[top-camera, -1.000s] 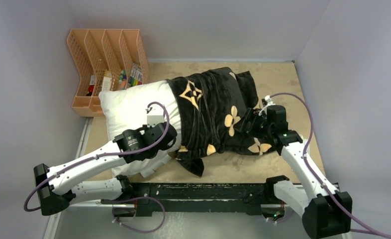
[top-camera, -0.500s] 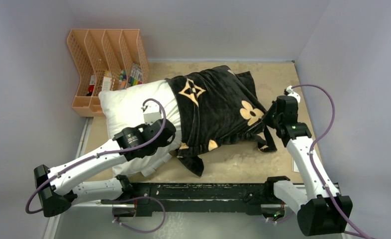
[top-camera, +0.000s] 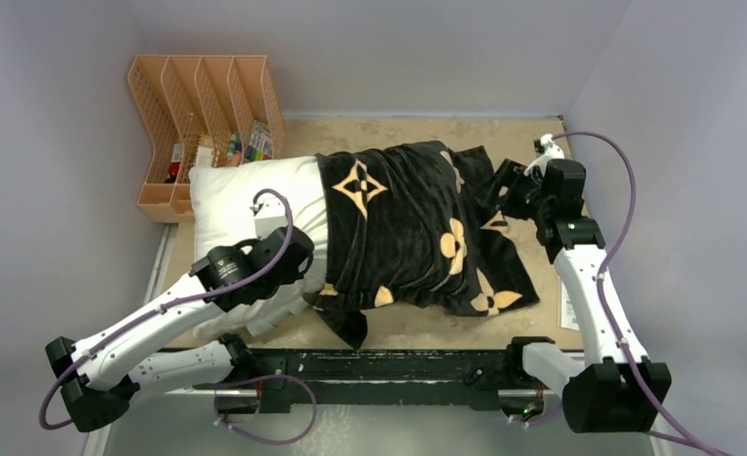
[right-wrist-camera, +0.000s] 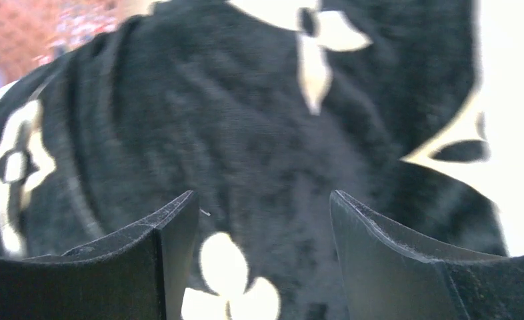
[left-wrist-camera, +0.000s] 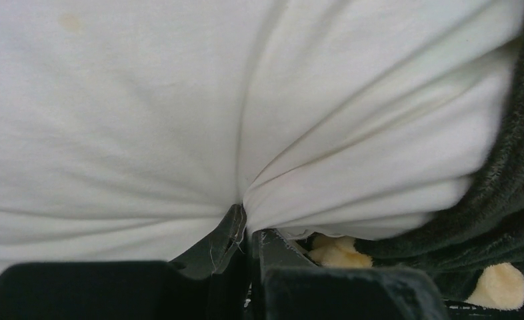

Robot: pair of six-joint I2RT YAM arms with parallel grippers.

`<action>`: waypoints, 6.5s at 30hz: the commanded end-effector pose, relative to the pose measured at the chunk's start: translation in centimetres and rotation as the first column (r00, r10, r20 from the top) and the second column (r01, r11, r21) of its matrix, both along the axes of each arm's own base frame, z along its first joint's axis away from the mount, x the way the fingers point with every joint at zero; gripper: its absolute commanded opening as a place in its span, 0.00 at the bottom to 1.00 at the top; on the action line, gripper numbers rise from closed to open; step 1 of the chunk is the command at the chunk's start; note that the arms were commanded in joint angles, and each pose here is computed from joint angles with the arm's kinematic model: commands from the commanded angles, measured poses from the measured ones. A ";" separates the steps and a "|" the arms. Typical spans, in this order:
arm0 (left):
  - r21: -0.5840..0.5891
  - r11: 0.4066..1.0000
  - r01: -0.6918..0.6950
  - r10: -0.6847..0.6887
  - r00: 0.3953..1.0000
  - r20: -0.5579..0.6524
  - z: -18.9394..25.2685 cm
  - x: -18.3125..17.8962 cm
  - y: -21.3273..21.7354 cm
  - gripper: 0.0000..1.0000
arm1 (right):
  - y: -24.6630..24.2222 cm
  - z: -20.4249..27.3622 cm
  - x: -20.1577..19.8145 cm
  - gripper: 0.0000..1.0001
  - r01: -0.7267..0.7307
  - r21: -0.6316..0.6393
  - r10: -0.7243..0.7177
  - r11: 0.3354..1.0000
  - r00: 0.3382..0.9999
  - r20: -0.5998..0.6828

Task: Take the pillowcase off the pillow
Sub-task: Remove the pillow from the pillowcase.

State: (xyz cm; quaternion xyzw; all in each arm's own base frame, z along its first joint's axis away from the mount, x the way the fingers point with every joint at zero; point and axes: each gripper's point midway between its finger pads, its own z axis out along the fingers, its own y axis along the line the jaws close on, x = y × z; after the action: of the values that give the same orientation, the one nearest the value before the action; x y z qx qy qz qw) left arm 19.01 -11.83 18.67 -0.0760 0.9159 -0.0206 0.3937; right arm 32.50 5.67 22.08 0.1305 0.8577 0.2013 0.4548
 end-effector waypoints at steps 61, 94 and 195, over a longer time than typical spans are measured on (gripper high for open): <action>-0.298 0.942 0.155 -0.175 0.984 -0.042 -1.7 4.6 -0.1 0.00 | 7.4 3.3 14.8 0.99 -0.029 0.304 0.042 0.952 0.998 -0.036; -0.194 0.981 -0.015 -0.005 0.995 -0.100 -3.2 4.2 3.2 0.00 | -7.2 3.8 16.4 0.00 0.417 -0.152 -0.426 0.896 0.904 -0.032; -0.172 0.976 -0.137 0.134 0.991 -0.029 -2.6 5.0 5.0 0.00 | 8.9 8.1 4.2 0.55 -0.297 -0.492 0.265 0.819 0.955 -0.136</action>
State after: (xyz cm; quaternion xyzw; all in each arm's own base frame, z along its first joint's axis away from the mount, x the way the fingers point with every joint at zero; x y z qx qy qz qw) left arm 27.03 -10.73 19.75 -0.1658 0.8711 -0.1762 0.4273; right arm 37.65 19.96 24.26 -0.1699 0.9267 0.0823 0.3250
